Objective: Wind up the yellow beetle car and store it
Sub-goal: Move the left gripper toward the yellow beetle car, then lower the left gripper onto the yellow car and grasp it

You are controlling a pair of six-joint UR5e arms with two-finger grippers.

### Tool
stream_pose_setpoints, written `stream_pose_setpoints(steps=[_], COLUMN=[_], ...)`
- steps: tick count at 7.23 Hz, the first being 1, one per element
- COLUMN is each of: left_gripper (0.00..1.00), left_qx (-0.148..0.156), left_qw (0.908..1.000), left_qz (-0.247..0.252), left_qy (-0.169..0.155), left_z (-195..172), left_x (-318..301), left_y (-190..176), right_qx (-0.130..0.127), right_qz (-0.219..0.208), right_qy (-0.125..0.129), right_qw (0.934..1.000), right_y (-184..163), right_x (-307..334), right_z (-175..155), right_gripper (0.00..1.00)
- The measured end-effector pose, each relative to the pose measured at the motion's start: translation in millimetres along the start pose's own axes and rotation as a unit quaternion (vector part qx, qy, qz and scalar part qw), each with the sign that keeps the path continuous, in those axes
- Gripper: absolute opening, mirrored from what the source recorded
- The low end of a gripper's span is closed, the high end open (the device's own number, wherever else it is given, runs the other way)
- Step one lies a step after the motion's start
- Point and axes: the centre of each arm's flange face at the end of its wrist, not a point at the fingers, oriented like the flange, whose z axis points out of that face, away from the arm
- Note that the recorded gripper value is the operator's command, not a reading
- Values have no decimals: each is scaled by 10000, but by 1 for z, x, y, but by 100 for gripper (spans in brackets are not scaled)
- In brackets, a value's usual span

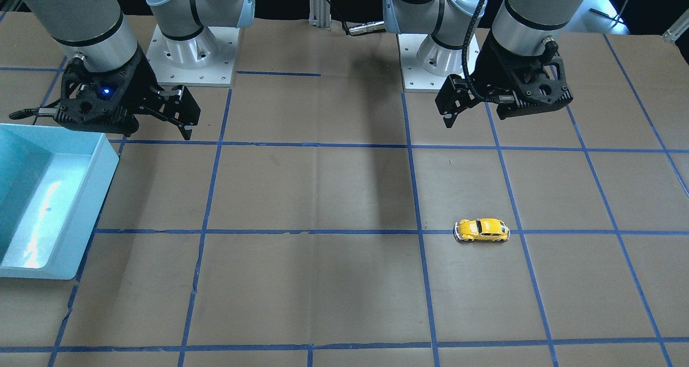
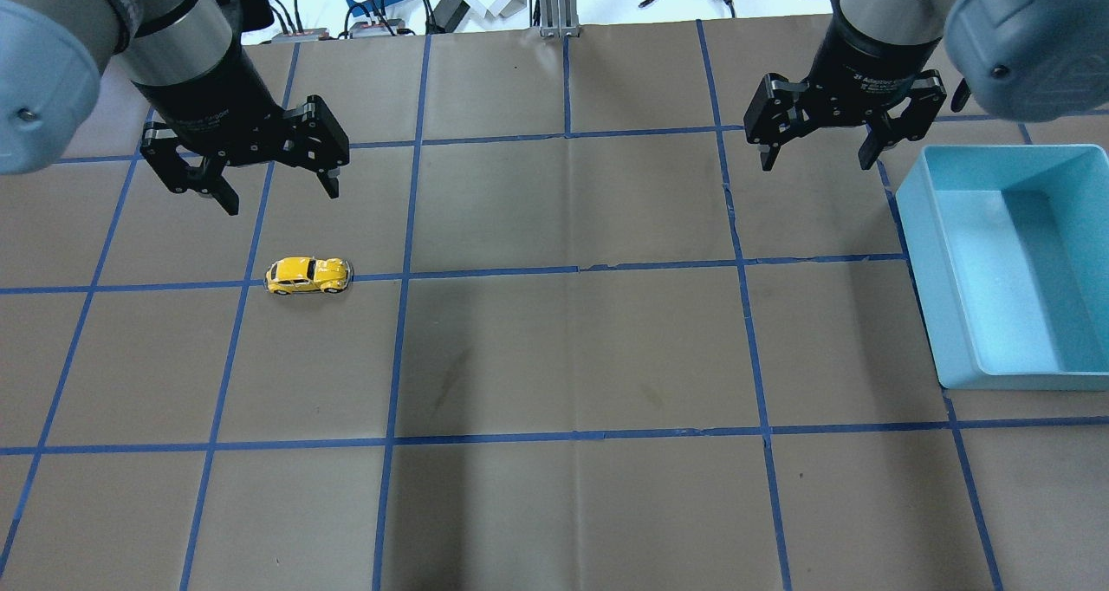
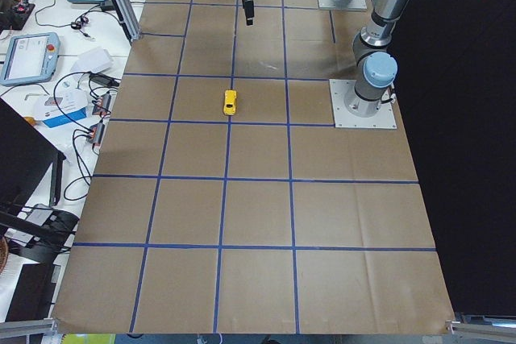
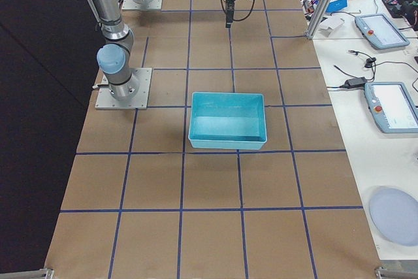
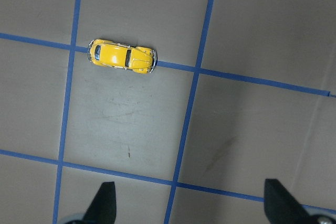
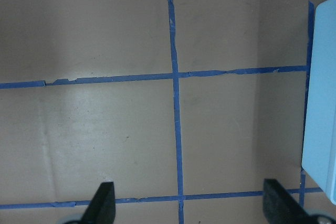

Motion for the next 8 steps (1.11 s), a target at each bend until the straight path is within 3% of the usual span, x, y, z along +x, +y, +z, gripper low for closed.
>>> stream_pose_setpoints(steps=[2,6,8], left_gripper=[100,100,100], left_qx=[54,-15,-93], left_qw=[9996,9963,9848], left_qz=[291,859,1734], left_qy=[36,36,45], left_z=[2,43,72], left_x=[0,2,3], left_y=[7,-21,-40], right_qx=[0,18,20], right_qz=[0,8,10], right_qy=[-2,-8,-7], right_qw=[10000,10000,10000], right_y=[0,0,0], right_x=[0,0,0], right_z=[0,-1,-1], right_gripper=[100,100,100])
